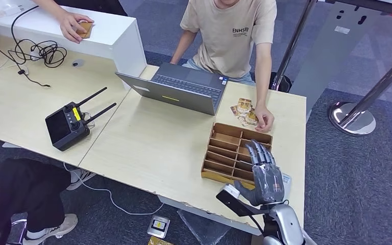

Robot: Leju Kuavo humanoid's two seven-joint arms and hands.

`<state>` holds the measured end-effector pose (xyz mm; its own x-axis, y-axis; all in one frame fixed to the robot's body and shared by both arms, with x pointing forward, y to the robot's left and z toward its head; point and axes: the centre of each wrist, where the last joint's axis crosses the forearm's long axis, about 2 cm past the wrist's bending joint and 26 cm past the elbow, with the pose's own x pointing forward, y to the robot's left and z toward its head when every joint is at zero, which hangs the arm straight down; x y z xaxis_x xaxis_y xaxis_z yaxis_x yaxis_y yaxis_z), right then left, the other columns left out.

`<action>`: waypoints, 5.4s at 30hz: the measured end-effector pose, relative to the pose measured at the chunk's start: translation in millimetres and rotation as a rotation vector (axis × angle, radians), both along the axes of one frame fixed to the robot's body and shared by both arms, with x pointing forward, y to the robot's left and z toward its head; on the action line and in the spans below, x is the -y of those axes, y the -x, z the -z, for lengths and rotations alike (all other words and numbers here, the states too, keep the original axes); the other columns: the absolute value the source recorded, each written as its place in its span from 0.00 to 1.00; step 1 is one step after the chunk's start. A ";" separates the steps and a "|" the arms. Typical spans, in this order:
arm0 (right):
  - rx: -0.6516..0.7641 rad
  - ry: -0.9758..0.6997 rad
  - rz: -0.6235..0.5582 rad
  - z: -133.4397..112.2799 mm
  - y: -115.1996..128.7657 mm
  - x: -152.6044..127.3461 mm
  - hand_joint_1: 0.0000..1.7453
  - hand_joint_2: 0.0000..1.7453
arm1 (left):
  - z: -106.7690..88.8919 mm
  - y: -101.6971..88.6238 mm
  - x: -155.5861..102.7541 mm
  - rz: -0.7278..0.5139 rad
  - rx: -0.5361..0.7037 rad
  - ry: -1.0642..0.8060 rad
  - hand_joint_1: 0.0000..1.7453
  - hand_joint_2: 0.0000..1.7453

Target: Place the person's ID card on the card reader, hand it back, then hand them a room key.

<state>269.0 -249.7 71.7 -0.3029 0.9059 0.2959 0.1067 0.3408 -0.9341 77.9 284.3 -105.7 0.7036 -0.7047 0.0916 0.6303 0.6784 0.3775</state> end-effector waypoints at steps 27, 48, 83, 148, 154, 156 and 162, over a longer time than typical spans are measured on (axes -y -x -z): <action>0.002 0.045 0.054 6.5 -1.3 6.1 0.00 1.00 | -0.1 -0.3 -0.3 0.016 0.006 0.000 0.00 0.00; -0.035 0.108 0.138 14.6 -4.2 21.8 1.00 1.00 | -0.6 -3.6 0.8 0.049 0.017 0.025 0.00 0.00; -0.061 0.124 0.122 14.6 -5.2 24.3 1.00 1.00 | -1.2 -5.2 7.1 0.070 0.026 0.038 0.00 0.00; 0.348 -0.234 0.150 -154.6 -104.7 45.9 1.00 1.00 | -1.3 -5.1 14.0 0.174 0.023 0.042 0.00 0.00; 0.364 -0.234 0.149 -158.9 -105.5 47.3 1.00 1.00 | -1.4 -5.1 14.7 0.178 0.023 0.043 0.00 0.00; 0.381 -0.232 0.146 -163.7 -108.0 48.0 1.00 1.00 | -1.4 -5.1 15.1 0.186 0.023 0.043 0.00 0.00; 0.486 -0.199 0.137 -206.4 -135.8 57.5 1.00 1.00 | -2.3 -9.8 17.1 0.230 0.025 0.047 0.00 0.00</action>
<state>404.8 -307.3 278.2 -0.3309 0.8874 0.3211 0.5659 0.4588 -0.6850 87.7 267.2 -103.3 0.5221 -0.8407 0.1436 0.7613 0.5353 0.3659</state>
